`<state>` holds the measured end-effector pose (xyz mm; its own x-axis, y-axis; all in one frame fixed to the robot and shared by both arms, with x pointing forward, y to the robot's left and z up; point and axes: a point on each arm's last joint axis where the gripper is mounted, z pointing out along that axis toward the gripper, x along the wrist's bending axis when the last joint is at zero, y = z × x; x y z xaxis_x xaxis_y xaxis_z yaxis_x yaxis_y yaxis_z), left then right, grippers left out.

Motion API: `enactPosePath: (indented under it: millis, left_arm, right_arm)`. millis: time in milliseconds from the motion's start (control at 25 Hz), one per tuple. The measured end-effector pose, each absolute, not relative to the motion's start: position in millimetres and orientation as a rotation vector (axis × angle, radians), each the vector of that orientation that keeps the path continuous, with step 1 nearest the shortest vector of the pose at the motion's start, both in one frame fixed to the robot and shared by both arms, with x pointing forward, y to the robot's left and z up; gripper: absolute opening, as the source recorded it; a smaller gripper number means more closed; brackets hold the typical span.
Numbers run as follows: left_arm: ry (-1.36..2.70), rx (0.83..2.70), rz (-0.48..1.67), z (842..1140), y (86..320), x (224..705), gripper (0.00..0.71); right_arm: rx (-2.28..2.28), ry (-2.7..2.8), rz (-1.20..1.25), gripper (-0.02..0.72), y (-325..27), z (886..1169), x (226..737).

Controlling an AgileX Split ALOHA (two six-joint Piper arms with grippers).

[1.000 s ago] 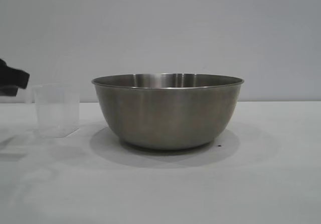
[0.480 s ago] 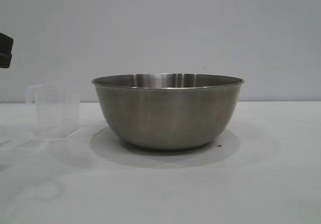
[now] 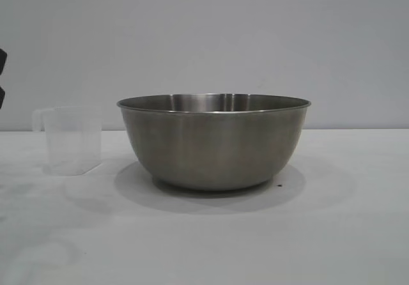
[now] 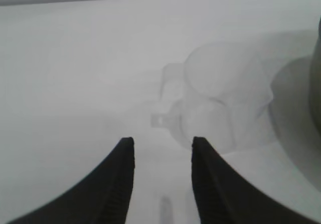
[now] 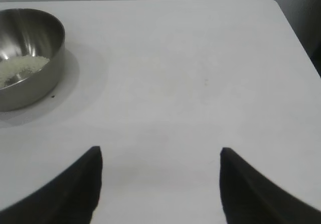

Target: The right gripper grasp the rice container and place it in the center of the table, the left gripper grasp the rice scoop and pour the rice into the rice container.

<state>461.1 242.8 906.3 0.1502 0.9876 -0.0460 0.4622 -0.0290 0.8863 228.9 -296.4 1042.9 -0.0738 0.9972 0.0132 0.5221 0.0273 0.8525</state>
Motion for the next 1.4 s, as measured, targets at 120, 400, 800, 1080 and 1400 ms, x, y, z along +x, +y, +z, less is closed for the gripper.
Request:
enactPosePath:
  millis: [120,400,800,1080,1400]
  left_arm:
    - [1.462,1.709,0.743,901.4,241.5,455.2,0.225]
    - [1.549,1.819,0.631,897.5,242.3,444.0,0.225]
    - [1.604,1.83,0.541,927.4,242.6,432.4,0.445]
    - [1.571,1.829,0.504,982.3,243.4,417.6,0.43]
    - [1.429,1.781,0.6,1044.7,254.5,379.6,0.43]
  right_arm:
    - [1.56,1.668,0.947,0.425,-296.4,1042.9,228.9]
    - [1.56,1.668,0.947,0.425,-296.4,1042.9,228.9]
    - [1.56,1.668,0.947,0.425,-296.4,1042.9,228.9]
    - [1.56,1.668,0.947,0.425,-296.4,1042.9,228.9]
    - [1.56,1.668,0.947,0.425,-296.4,1042.9,228.9]
